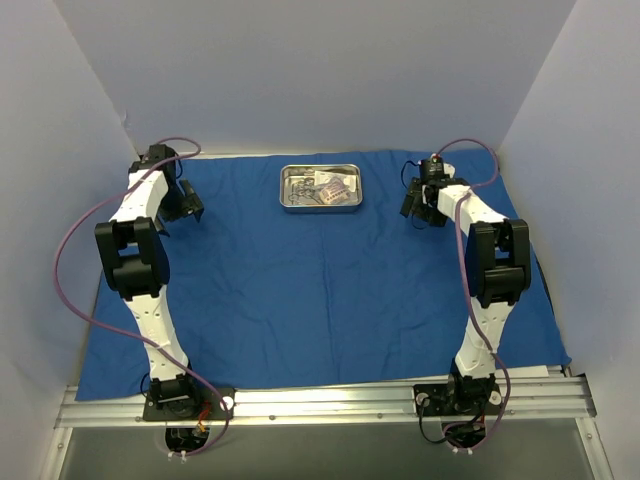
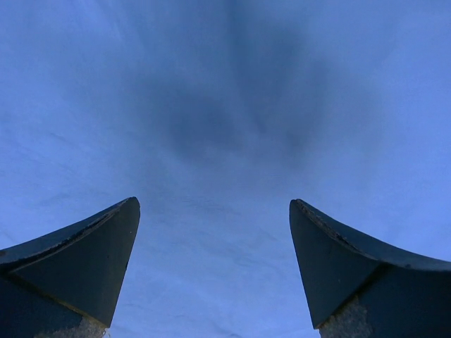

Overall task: Open and lay out the surgical kit
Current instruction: Smooth out the surgical kit at the center of the board.

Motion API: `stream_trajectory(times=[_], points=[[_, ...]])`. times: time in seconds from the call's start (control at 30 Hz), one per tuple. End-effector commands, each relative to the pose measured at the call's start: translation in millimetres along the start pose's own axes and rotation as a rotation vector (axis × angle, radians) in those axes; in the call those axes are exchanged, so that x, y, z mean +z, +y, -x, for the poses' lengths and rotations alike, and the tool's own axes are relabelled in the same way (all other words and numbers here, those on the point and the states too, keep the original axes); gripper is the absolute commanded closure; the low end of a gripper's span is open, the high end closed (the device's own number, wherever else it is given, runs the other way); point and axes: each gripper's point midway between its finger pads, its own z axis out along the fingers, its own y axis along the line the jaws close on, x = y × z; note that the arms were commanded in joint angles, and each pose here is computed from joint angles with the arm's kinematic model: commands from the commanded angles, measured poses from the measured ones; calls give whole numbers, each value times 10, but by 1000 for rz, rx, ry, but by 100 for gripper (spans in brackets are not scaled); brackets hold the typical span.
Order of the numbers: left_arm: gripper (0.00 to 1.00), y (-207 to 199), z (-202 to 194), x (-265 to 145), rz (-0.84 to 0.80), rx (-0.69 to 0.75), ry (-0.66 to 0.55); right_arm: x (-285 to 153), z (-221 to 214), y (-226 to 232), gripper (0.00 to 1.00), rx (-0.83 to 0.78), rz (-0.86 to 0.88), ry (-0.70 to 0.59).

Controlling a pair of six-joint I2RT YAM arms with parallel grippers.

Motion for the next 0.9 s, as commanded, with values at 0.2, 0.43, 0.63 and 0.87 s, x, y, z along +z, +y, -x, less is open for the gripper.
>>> stream_trajectory(times=[0.2,0.43,0.63,0.87], points=[[8,-50,-176,375,-8,10,50,-68,-370,-33,35,-64,-50,52],[10,18,-286,676,59,10,108,95,-574,-80,35,-83,-90,90],[13,59,-202,849,115,37,126,230,-746,-83,35,-83,-103,131],[18,46,-60,986,147,56,144,316,-835,37,36,-75,-83,167]])
